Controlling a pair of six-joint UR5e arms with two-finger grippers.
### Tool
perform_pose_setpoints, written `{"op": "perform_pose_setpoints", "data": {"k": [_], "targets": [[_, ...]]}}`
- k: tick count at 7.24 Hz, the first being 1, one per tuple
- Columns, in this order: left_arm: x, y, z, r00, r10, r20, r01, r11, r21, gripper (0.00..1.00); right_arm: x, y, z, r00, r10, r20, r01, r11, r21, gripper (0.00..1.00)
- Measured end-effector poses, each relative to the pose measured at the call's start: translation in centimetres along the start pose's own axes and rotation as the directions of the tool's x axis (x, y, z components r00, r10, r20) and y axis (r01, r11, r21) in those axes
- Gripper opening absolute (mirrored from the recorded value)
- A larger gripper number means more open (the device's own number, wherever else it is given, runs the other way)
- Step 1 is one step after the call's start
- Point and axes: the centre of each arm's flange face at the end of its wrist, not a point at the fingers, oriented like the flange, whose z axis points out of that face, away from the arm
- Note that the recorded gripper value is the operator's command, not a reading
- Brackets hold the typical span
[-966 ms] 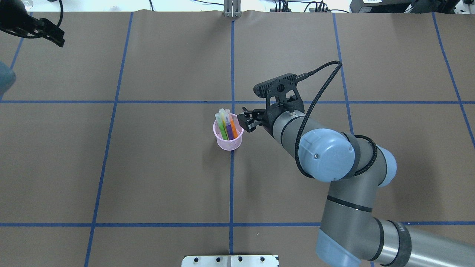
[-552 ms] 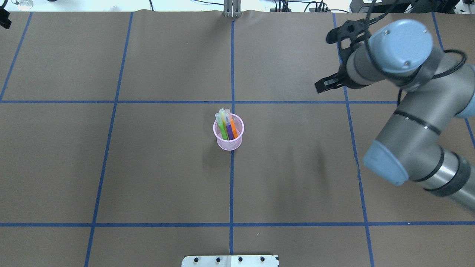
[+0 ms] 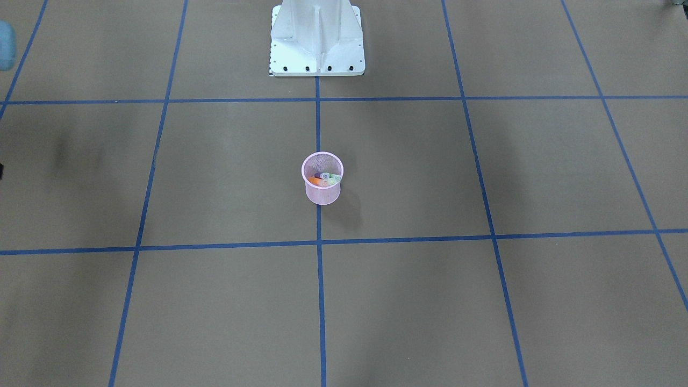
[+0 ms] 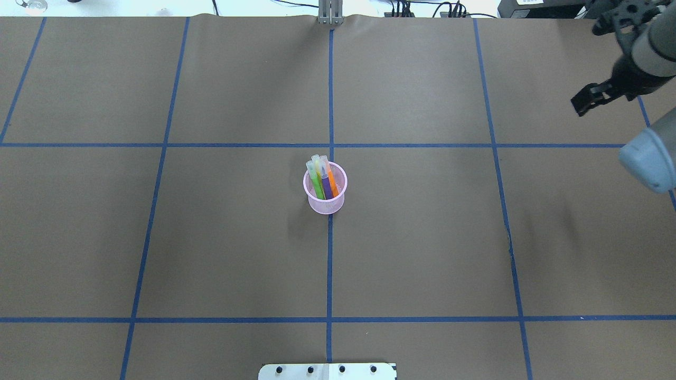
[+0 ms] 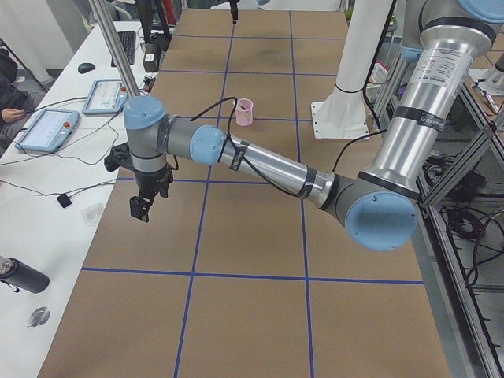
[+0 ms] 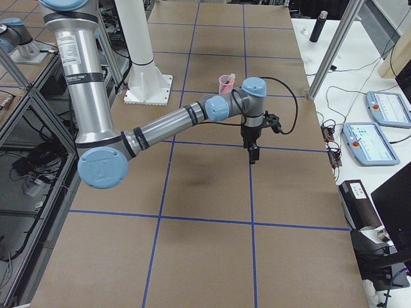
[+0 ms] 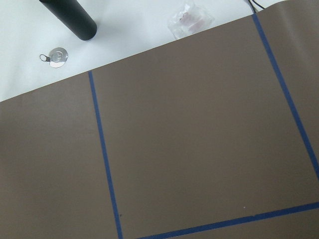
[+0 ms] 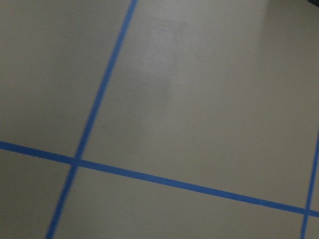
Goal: Collect pens into pen holder
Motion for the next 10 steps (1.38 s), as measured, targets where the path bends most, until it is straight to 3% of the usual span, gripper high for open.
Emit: {"op": "perform_pose_setpoints", "data": {"k": [3, 5, 7, 10], "targets": [[-4.7, 10.8, 6.9, 0.999, -0.025, -0.02, 0.024, 0.998, -0.055, 1.0, 8.7, 6.5, 2.3, 0.994, 0.108, 0.014, -0.107, 0.992, -0.068, 1.0], [-4.6, 15.2, 7.9, 0.995, -0.095, -0.024, 0.093, 0.994, -0.057, 1.0, 12.9, 9.2, 2.9, 0.988, 0.151, 0.04, -0.147, 0.985, -0.09, 0.99], [-3.1, 16.4, 6.8, 0.985, -0.171, -0.036, 0.169, 0.985, -0.041, 1.0, 16.9, 11.2, 3.1, 0.981, 0.162, 0.11, -0.152, 0.984, -0.092, 0.99], [-2.6, 17.6, 7.1, 0.974, -0.214, -0.08, 0.21, 0.976, -0.055, 1.0, 20.0, 12.9, 3.2, 0.977, 0.165, 0.137, -0.154, 0.984, -0.085, 1.0]]}}
